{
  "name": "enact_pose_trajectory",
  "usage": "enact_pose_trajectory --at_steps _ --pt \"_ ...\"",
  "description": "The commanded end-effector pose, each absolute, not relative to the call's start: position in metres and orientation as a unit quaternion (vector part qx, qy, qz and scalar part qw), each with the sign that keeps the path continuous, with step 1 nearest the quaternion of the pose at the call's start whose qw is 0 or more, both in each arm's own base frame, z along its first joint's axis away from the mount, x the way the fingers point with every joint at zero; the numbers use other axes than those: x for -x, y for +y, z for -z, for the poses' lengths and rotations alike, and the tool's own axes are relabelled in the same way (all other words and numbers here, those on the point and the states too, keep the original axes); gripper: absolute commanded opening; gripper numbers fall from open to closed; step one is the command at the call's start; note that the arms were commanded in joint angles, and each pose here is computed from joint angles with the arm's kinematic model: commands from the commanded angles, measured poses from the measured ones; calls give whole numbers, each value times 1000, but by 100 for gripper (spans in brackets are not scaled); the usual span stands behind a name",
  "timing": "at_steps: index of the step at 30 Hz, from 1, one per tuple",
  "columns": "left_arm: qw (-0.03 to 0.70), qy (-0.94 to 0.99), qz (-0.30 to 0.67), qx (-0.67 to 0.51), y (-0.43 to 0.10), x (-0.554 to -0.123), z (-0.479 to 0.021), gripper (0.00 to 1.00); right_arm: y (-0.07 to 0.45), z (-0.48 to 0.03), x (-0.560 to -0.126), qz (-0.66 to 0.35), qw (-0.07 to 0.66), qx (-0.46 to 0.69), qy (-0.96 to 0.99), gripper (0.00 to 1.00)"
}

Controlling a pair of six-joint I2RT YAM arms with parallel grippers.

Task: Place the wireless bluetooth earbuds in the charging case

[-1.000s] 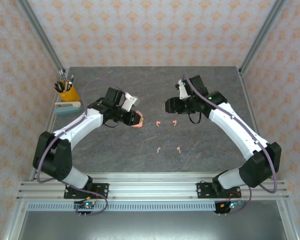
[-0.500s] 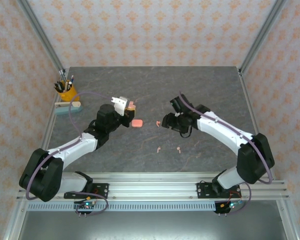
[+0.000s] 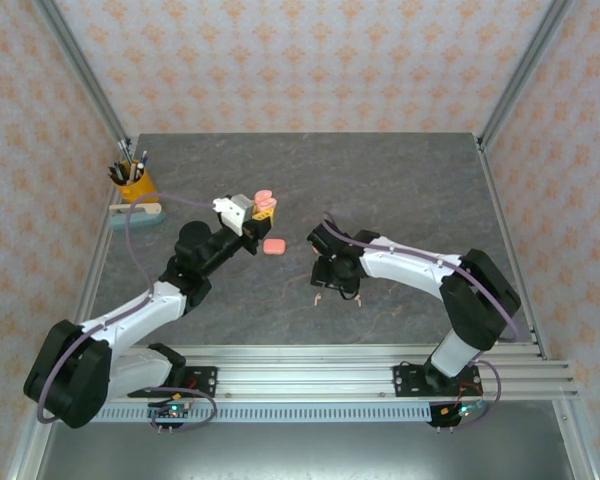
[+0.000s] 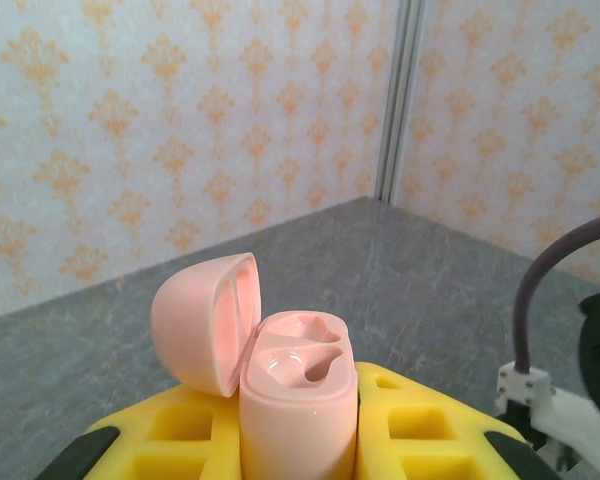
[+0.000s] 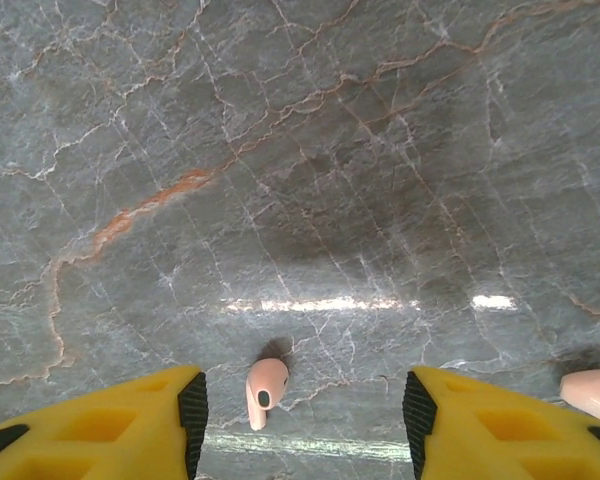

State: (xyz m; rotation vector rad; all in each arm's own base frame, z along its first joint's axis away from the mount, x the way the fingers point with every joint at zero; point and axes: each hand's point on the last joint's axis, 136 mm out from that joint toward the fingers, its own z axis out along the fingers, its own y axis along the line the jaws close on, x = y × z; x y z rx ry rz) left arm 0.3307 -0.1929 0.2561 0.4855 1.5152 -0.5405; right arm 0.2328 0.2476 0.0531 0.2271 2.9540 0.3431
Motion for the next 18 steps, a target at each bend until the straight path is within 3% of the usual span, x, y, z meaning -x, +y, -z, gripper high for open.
enact_pose_trajectory --at_steps 1,18 --pt "707 632 236 -212 -189 -320 -282 0 246 -47 -235 -108 91 -90 986 55" --pt "712 636 222 -197 -183 -322 -282 0 263 -56 -240 -127 99 -88 983 53"
